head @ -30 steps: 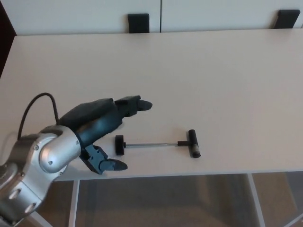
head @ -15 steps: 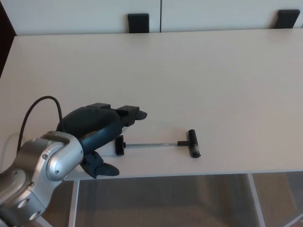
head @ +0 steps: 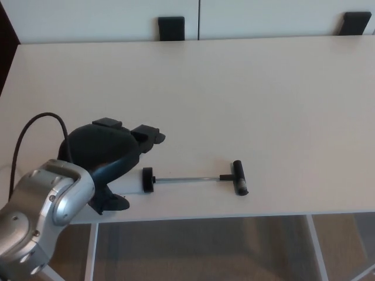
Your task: The robot walks towards a desk on which an air pump is kept in the middle. It lifts it up and holds it with its left hand and uses its right hand to compress it by pushing its handle inwards.
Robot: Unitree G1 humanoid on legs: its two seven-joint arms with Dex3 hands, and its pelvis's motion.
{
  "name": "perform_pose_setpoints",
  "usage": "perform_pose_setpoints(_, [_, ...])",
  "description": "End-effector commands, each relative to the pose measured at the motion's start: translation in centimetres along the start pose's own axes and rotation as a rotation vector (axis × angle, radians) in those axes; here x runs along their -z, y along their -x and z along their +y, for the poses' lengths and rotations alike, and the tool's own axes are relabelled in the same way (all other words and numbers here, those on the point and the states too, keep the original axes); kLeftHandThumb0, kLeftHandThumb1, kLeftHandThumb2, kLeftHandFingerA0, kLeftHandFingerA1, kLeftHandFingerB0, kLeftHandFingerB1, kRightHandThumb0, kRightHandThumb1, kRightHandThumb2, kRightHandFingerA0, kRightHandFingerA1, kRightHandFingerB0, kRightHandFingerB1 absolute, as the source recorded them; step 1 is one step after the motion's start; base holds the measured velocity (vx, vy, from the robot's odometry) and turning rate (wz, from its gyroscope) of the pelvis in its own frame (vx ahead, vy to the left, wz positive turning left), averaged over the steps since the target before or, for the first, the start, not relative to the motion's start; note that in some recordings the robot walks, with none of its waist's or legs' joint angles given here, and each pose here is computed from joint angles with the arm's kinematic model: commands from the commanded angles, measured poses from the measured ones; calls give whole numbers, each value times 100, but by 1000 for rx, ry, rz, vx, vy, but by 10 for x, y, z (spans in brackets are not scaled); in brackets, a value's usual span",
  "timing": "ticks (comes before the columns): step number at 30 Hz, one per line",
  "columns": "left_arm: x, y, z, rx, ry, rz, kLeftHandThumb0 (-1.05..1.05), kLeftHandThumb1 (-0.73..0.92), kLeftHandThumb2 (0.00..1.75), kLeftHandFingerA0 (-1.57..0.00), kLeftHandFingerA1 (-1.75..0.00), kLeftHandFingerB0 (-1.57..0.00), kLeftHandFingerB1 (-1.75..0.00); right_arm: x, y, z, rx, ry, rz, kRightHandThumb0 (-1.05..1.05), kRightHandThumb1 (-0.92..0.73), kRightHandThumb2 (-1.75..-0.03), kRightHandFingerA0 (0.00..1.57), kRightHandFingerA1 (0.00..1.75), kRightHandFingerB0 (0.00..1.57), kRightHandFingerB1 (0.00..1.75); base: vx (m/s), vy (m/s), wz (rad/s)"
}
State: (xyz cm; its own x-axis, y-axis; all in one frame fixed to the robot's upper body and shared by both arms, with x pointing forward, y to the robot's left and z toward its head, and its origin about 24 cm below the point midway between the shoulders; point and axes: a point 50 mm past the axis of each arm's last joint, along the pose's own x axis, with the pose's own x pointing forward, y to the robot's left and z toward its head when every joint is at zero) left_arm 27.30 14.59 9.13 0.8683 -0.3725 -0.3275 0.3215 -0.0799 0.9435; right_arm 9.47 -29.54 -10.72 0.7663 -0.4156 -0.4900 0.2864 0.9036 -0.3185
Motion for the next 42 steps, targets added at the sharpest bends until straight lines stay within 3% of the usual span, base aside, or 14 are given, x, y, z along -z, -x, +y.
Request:
perform_pose_setpoints(1, [18, 4, -5, 2, -119, 109, -57, 41, 68, -27, -41, -11, -34, -4, -2, -10, 20, 42, -17, -35, -59, -59, 95, 55, 77, 50, 0, 0, 0])
perform_pose_setpoints(15, [23, 5, -25, 81, -98, 135, -53, 41, 66, -25, -39, -13, -34, -5, -3, -9, 15, 31, -19, -35, -59, -59, 94, 54, 76, 50, 0, 0, 0])
perform_pose_setpoints(16, [23, 5, -29, 93, -89, 136, -24, 30, 86, -8, -50, -7, -49, -5, -3, -9, 19, 30, -16, -36, -58, -59, 95, 54, 78, 50, 0, 0, 0])
perform_pose_setpoints(25, [24, 2, -36, 116, -74, 153, -24, 33, 87, -7, -49, -6, -49, -5, -3, -9, 22, 32, -21, -36, -58, -59, 94, 55, 77, 50, 0, 0, 0])
perform_pose_setpoints(26, [25, 2, -36, 119, -67, 155, -45, 44, 63, -19, -37, -14, -33, -5, -3, -9, 20, 35, -22, -35, -59, -59, 94, 55, 77, 50, 0, 0, 0])
perform_pose_setpoints(29, [26, 2, -36, 123, -59, 156, -45, 44, 63, -19, -37, -14, -33, -5, -3, -9, 18, 38, -24, -35, -59, -59, 94, 55, 77, 50, 0, 0, 0])
perform_pose_setpoints(30, [26, 2, -35, 125, -60, 158, -23, 34, 88, -7, -50, -6, -49, -5, -3, -9, 16, 34, -24, -36, -59, -59, 93, 54, 76, 49, 0, 0, 0])
perform_pose_setpoints(35, [29, 1, -36, 121, -64, 159, -23, 34, 88, -9, -50, -8, -49, -7, -5, -7, 8, 0, -19, -37, -59, -59, 89, 54, 76, 50, 0, 0, 0])
perform_pose_setpoints(36, [29, 1, -35, 121, -66, 158, -46, 43, 64, -23, -39, -15, -33, -7, -5, -7, 8, 2, -18, -35, -59, -59, 89, 52, 75, 49, 0, 0, 0])
perform_pose_setpoints(42, [31, -1, -33, 108, -51, 165, -49, 44, 66, -34, -42, -16, -34, -7, -4, -7, 9, 30, -13, -36, -59, -58, 90, 51, 76, 48, 0, 0, 0])
